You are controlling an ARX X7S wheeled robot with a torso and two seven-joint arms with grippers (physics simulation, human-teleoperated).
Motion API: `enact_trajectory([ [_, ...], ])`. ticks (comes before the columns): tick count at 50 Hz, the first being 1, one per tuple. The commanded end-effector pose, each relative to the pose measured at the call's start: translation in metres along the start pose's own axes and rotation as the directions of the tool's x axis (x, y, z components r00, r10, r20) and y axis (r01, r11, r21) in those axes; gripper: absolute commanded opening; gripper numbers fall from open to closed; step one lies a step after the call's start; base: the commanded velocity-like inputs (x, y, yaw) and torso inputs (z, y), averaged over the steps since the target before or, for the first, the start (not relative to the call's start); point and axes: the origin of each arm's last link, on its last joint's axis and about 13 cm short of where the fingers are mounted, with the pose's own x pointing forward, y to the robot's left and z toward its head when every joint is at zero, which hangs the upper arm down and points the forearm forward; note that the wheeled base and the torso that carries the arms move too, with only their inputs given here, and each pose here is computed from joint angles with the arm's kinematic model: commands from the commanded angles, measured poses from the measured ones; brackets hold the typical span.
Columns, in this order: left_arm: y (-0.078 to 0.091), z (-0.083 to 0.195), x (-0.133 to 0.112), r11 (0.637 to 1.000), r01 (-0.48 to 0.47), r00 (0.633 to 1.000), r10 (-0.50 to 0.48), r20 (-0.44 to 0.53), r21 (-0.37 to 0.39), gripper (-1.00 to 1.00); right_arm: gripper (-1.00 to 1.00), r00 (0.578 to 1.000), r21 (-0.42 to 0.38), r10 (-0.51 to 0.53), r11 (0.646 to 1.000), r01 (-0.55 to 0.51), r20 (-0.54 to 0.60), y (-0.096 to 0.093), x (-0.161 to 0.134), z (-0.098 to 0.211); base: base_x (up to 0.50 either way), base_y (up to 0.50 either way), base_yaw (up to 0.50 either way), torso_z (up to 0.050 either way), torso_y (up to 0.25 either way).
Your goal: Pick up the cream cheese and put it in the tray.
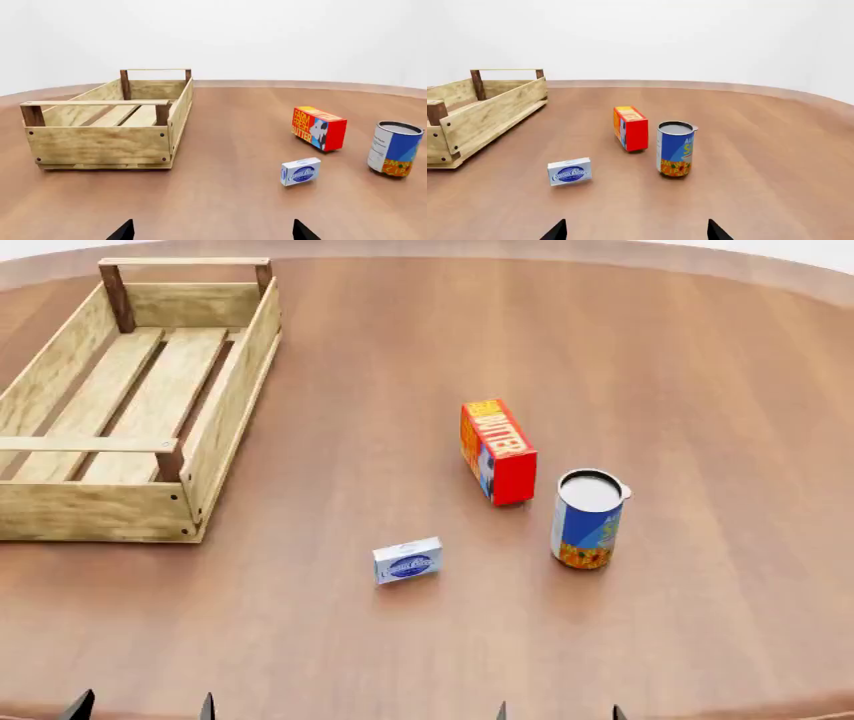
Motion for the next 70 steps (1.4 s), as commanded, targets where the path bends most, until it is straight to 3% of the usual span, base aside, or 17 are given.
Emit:
enact_trajectory([
  [1, 0.000, -0.001, 0.001, 1.000, 0.000, 1.000, 0.000, 0.000, 0.000, 1.00, 1.00, 1.000, 0.000, 0.000, 1.000, 0.000, 0.000, 0.000, 0.000, 0.000, 0.00, 0.00, 0.00, 0.000, 0.000],
  [6, 0.001, 0.016, -0.011, 0.998, -0.061, 0.974, 0.055, 0.220, 0.021, 1.00, 1.00, 0.995, 0.007, -0.024, 1.000, 0.023, 0.096, 0.000, -0.007, 0.011, 0.00, 0.00, 0.00, 0.000, 0.000],
  [9, 0.001, 0.022, -0.017, 0.997, -0.081, 0.951, 0.072, 0.301, 0.019, 1.00, 1.00, 0.991, -0.002, -0.025, 1.000, 0.025, 0.128, 0.000, -0.010, 0.015, 0.00, 0.00, 0.00, 0.000, 0.000],
  [13, 0.001, 0.033, -0.028, 0.994, -0.106, 0.903, 0.085, 0.420, 0.027, 1.00, 1.00, 0.980, -0.001, -0.032, 0.999, 0.033, 0.195, 0.002, -0.017, 0.021, 0.00, 0.00, 0.00, 0.000, 0.000],
  [16, 0.002, 0.041, -0.039, 0.990, -0.138, 0.832, 0.109, 0.544, 0.014, 1.00, 1.00, 0.953, -0.001, -0.055, 0.998, 0.058, 0.299, 0.002, -0.024, 0.030, 0.00, 0.00, 0.00, 0.000, 0.000],
  [21, 0.002, 0.048, -0.050, 0.987, -0.159, 0.772, 0.117, 0.625, 0.012, 1.00, 1.00, 0.920, 0.017, -0.083, 0.996, 0.083, 0.383, 0.002, -0.031, 0.038, 0.00, 0.00, 0.00, 0.000, 0.000],
  [25, 0.003, 0.052, -0.055, 0.988, -0.158, 0.756, 0.121, 0.644, -0.001, 1.00, 1.00, 0.903, 0.020, -0.081, 0.997, 0.080, 0.422, 0.002, -0.036, 0.042, 0.00, 0.00, 0.00, 0.000, 0.000],
  [30, 0.003, 0.055, -0.060, 0.987, -0.159, 0.723, 0.120, 0.681, -0.006, 1.00, 1.00, 0.839, 0.031, -0.115, 0.993, 0.117, 0.532, 0.002, -0.042, 0.048, 0.00, 0.00, 0.00, 0.000, 0.000],
  [34, 0.003, 0.056, -0.062, 0.987, -0.162, 0.701, 0.121, 0.703, -0.008, 1.00, 1.00, 0.811, 0.028, -0.127, 0.990, 0.135, 0.571, 0.002, -0.045, 0.051, 0.00, 0.00, 0.00, 0.000, 0.000],
  [53, 0.006, 0.057, -0.062, 0.986, -0.163, 0.681, 0.138, 0.719, -0.035, 1.00, 1.00, 0.755, 0.008, -0.147, 0.983, 0.185, 0.639, 0.002, -0.047, 0.052, 0.00, 0.00, 0.00, 0.000, 0.000],
  [70, 0.007, 0.056, -0.060, 0.985, -0.168, 0.678, 0.144, 0.721, -0.039, 1.00, 1.00, 0.760, -0.009, -0.130, 0.984, 0.176, 0.637, 0.005, -0.046, 0.050, 0.07, 0.29, 0.00, 0.000, 0.000],
])
